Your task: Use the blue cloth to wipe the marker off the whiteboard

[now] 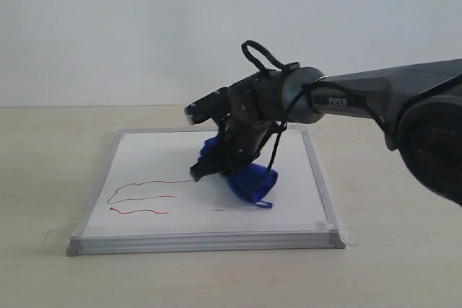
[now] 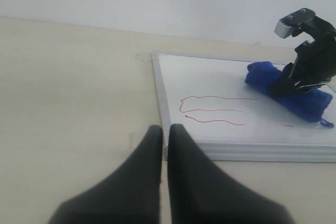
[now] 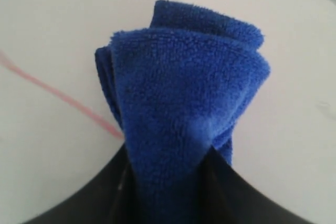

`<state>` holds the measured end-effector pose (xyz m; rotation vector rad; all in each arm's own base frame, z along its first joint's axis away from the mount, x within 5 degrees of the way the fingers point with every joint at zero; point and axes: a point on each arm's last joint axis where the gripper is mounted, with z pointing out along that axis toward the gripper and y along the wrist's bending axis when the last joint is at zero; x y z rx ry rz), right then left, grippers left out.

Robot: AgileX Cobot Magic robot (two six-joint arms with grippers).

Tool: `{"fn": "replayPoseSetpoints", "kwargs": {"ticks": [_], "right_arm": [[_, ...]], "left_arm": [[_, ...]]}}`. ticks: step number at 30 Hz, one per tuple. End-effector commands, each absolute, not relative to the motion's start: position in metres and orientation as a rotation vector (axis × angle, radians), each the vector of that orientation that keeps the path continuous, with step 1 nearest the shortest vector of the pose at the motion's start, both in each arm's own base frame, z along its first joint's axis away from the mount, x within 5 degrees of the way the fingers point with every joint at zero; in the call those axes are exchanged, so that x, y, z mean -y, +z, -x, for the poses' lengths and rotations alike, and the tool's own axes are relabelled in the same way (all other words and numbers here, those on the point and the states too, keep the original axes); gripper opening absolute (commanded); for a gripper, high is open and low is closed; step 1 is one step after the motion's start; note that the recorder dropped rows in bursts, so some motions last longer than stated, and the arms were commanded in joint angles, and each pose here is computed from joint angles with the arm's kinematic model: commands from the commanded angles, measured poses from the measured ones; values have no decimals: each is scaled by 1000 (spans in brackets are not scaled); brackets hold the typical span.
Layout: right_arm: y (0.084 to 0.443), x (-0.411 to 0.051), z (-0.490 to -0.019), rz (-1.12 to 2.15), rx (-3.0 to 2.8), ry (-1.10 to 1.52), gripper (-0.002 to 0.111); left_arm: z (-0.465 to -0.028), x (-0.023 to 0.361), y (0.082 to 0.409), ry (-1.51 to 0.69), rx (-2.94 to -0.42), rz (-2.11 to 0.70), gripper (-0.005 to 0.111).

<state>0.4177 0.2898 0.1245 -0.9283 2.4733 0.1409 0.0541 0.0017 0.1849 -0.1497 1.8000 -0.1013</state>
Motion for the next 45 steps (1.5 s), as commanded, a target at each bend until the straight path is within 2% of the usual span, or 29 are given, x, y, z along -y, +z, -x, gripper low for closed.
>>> {"fn": "replayPoseSetpoints", "kwargs": {"ticks": [1, 2, 4, 6, 10, 13, 15, 18, 23, 30, 34, 37, 40, 43, 45], "right_arm": [[115, -343, -369, 1153, -2466, 474, -1], [115, -343, -366, 1210, -2470, 452, -1], [115, -323, -366, 1360, -2536, 201, -1], [115, -289, -383, 1324, -2601, -176, -1], [115, -259, -403, 1196, -2642, -319, -1], [114, -264, -397, 1225, -2666, -275, -1], [111, -289, -373, 1454, -2662, 1, -1], [114, -309, -351, 1633, -2627, 205, -1], [120, -307, -353, 1639, -2603, 171, -1], [109, -267, -402, 1188, -2633, -204, -1], [99, -283, -389, 1151, -2708, -45, -1], [98, -313, -366, 1319, -2666, 182, -1], [106, -341, -346, 1431, -2586, 299, -1], [117, -351, -350, 1453, -2492, 241, -1], [123, -344, -367, 1353, -2448, 105, -1]], "left_arm": [[-54, -2, 185, -111, -1791, 155, 4], [-54, -2, 185, -111, -1791, 155, 4], [-54, -2, 185, -111, -1791, 155, 4], [-54, -2, 185, -111, -1791, 155, 4], [-54, -2, 185, -111, -1791, 155, 4], [-54, -2, 185, -111, -1791, 155, 4], [-54, -2, 185, -111, -1791, 155, 4], [-54, -2, 185, -111, -1791, 155, 4], [-54, -2, 185, -111, -1791, 155, 4], [-54, -2, 185, -111, -1791, 155, 4], [-54, -2, 185, -111, -1791, 155, 4], [-54, -2, 185, -111, -1791, 155, 4], [-54, -2, 185, -111, -1791, 155, 4], [-54, -2, 185, -111, -1791, 155, 4], [-54, -2, 185, -111, -1791, 155, 4]]}}
